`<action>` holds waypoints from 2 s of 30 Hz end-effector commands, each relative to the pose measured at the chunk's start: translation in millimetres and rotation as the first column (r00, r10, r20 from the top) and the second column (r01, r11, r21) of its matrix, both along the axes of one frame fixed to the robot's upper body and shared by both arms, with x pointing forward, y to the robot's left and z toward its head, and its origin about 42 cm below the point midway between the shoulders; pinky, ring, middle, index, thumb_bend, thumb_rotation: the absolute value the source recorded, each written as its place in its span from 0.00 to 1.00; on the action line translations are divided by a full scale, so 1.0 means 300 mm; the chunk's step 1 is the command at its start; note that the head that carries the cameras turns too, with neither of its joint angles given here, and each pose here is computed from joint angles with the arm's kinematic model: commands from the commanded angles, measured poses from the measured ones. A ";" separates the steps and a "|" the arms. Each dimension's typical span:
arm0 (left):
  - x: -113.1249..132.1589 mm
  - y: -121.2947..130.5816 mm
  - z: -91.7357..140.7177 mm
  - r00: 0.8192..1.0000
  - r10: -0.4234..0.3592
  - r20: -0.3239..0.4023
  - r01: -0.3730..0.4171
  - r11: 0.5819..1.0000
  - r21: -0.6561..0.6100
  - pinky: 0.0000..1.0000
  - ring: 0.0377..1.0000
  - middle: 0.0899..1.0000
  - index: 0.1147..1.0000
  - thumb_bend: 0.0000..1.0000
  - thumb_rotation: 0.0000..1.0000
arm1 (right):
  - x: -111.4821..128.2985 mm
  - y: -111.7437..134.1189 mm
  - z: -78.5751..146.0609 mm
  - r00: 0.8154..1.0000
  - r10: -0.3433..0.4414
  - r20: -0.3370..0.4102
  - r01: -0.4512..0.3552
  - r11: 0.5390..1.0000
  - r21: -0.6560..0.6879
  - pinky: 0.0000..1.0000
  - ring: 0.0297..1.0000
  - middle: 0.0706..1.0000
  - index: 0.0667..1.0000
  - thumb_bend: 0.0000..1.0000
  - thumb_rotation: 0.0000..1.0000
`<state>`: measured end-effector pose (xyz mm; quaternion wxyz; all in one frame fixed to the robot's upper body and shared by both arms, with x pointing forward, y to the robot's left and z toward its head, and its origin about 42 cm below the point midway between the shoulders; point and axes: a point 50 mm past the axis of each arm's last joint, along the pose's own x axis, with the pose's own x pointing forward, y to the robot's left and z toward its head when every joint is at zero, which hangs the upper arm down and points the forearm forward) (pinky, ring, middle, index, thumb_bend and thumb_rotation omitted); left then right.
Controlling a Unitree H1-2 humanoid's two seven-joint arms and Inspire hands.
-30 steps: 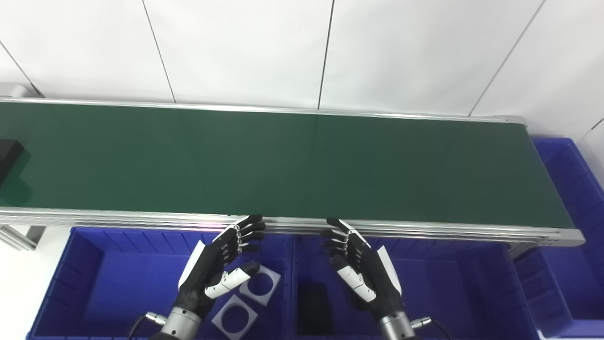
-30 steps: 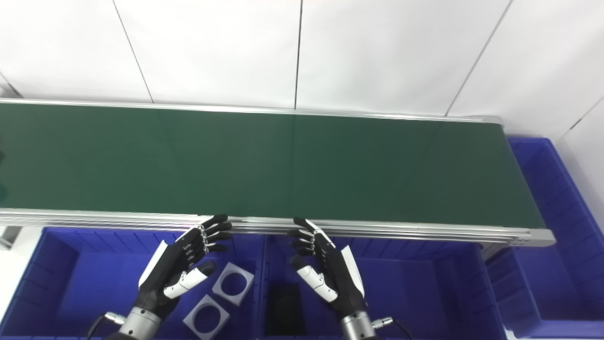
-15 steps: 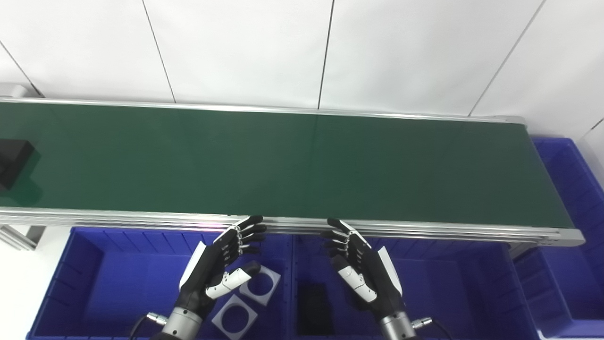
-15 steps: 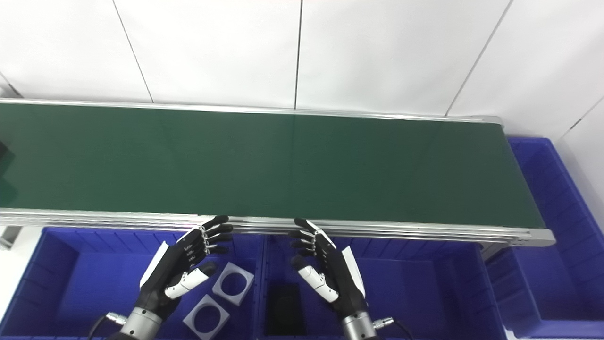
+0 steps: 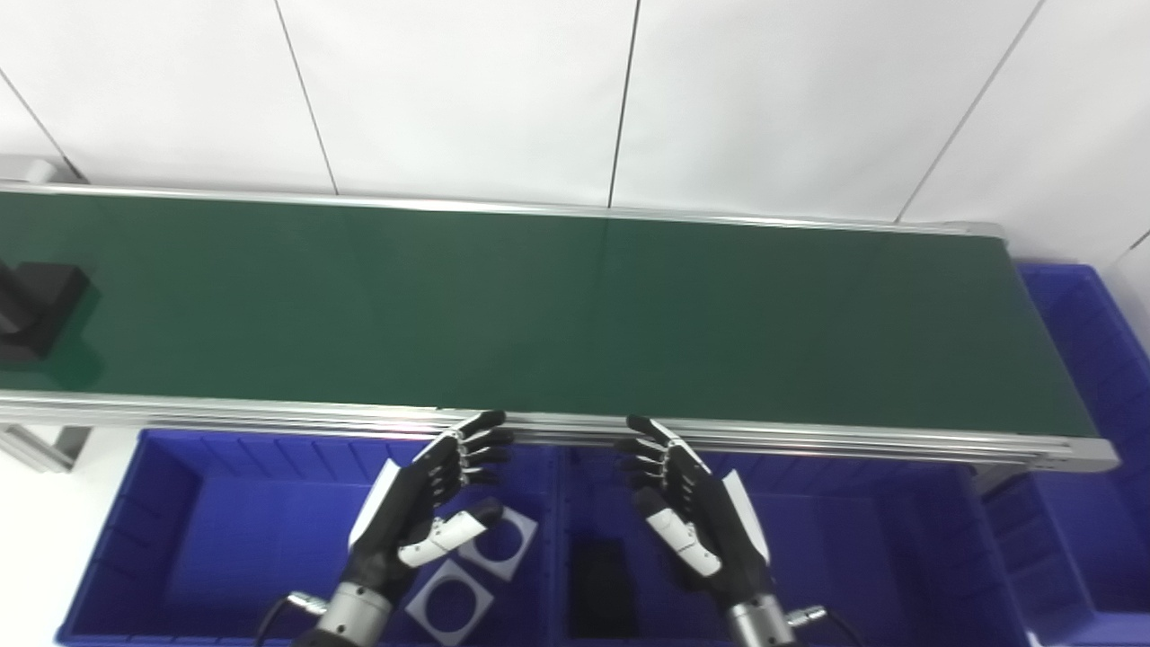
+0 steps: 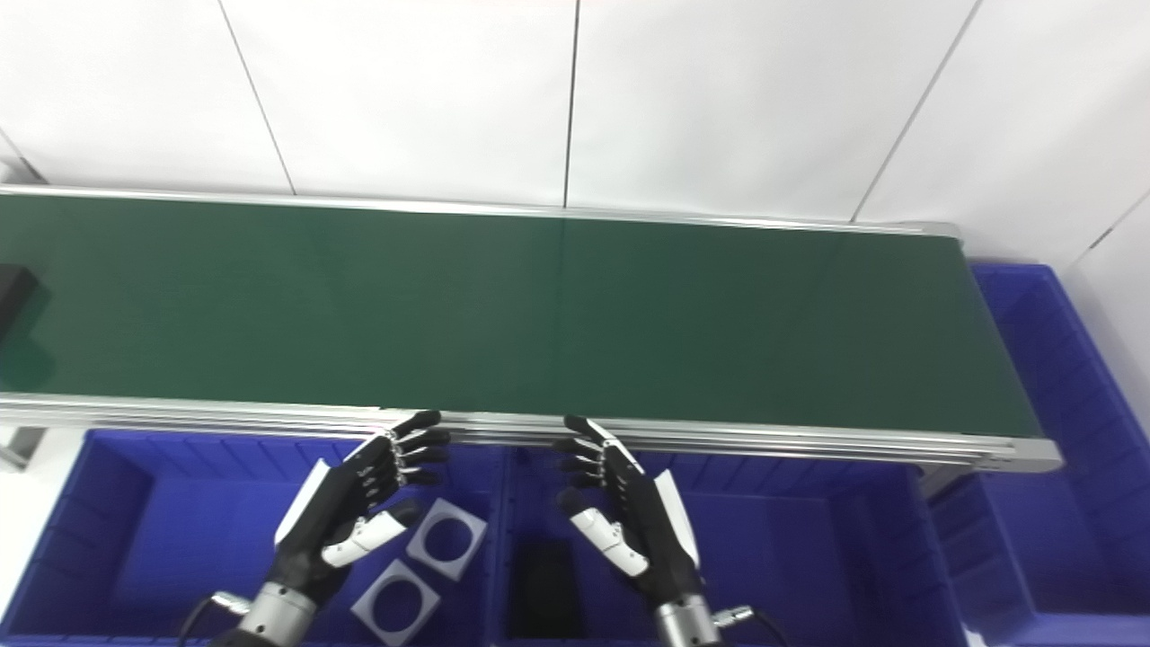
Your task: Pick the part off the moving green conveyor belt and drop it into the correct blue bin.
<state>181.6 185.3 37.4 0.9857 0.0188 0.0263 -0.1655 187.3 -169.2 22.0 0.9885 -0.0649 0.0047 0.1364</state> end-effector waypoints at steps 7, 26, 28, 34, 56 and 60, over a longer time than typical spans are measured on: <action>0.021 -0.029 0.006 0.998 -0.013 0.059 0.015 0.999 -0.035 0.69 0.75 0.77 0.82 0.78 0.57 | 0.025 -0.026 0.026 0.996 0.008 0.091 -0.010 1.000 0.024 0.67 0.73 0.77 0.87 0.61 0.80; 0.038 -0.064 -0.062 0.997 -0.012 0.074 0.014 1.000 -0.027 0.66 0.74 0.75 0.80 0.80 0.49 | 0.030 -0.074 -0.024 0.999 -0.013 0.046 0.013 1.000 0.018 0.66 0.72 0.77 0.88 0.55 0.79; 0.043 -0.068 -0.067 0.998 -0.010 0.066 0.012 0.999 -0.033 0.66 0.74 0.75 0.79 0.82 0.48 | 0.033 -0.078 -0.029 0.999 -0.016 0.041 0.015 1.000 0.017 0.66 0.72 0.77 0.88 0.53 0.78; 0.052 -0.076 -0.081 0.998 -0.011 0.061 0.015 0.998 -0.056 0.66 0.73 0.74 0.79 0.81 0.43 | 0.041 -0.084 -0.037 0.999 -0.020 0.033 0.019 1.000 0.018 0.67 0.73 0.77 0.88 0.50 0.76; 0.082 -0.121 -0.113 0.999 -0.019 0.046 0.020 0.999 -0.030 0.65 0.71 0.73 0.78 0.84 0.45 | 0.061 -0.127 -0.050 1.000 -0.025 0.017 0.025 1.000 0.013 0.69 0.74 0.78 0.90 0.41 0.63; 0.093 -0.137 -0.121 0.999 -0.019 0.037 0.021 0.999 -0.032 0.63 0.70 0.73 0.78 0.85 0.45 | 0.068 -0.139 -0.046 0.999 -0.031 0.029 0.032 0.999 -0.021 0.67 0.72 0.77 0.89 0.42 0.50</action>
